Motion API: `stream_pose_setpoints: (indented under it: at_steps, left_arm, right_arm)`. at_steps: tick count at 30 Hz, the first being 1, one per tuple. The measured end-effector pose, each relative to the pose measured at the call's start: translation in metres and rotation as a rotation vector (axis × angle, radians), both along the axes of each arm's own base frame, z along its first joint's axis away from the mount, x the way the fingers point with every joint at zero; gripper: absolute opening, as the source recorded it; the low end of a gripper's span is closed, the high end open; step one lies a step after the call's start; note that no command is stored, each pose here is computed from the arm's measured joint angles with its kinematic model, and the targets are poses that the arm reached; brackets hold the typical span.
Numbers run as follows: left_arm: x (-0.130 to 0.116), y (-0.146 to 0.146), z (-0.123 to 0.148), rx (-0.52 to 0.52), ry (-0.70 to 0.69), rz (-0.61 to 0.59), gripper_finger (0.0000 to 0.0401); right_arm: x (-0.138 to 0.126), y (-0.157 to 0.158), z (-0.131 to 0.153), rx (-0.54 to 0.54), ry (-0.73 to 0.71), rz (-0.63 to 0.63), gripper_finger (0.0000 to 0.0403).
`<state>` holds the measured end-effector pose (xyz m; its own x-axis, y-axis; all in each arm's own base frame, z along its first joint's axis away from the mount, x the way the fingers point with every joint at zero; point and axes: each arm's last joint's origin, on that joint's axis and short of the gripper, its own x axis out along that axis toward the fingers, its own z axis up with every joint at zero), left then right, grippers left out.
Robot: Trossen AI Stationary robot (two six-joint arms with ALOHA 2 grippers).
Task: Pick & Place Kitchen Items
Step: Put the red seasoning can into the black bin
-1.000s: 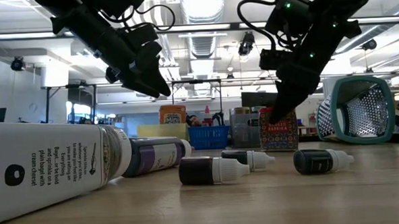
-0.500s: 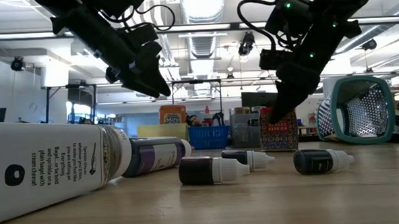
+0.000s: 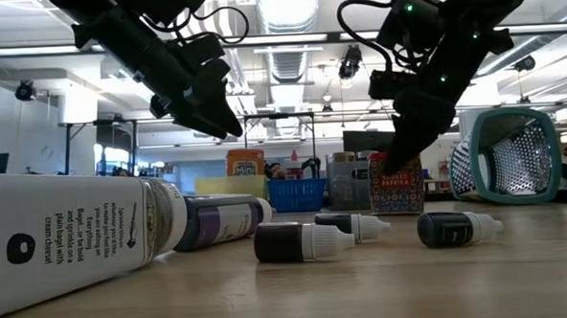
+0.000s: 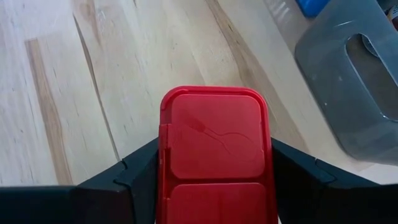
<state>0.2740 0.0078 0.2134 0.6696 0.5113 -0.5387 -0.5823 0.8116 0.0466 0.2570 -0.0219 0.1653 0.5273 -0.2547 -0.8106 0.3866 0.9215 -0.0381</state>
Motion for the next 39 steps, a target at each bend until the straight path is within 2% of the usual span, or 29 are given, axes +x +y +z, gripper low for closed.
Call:
stream_pose_setpoints:
  at_steps: [6,10,16,21,25,32,39]
  left_arm:
    - [0.000,0.000,0.000,0.000,0.000,0.000,0.0273]
    - [0.000,0.000,0.000,0.000,0.000,0.000,0.0273]
    - [0.000,0.000,0.000,0.000,0.000,0.000,0.0273]
    - [0.000,0.000,0.000,0.000,0.000,0.000,0.0273]
    - [0.000,0.000,0.000,0.000,0.000,0.000,0.0273]
    - [0.000,0.000,0.000,0.000,0.000,0.000,0.0273]
    - [0.000,0.000,0.000,0.000,0.000,0.000,0.0273]
  right_arm:
    - [-0.002,0.000,0.004,-0.019,-0.004,0.029,0.0212]
    - [-0.005,0.000,0.014,-0.040,-0.029,0.057,0.0213]
    - [-0.008,-0.007,0.041,-0.081,-0.027,0.080,0.0236]
    - [-0.011,-0.019,0.065,-0.129,0.009,0.095,0.0211]
    - [-0.009,-0.029,0.083,-0.166,0.030,0.113,0.0208]
    - [-0.007,-0.045,0.114,-0.232,0.016,0.132,0.0233]
    - [-0.010,-0.063,0.137,-0.296,0.028,0.137,0.0208]
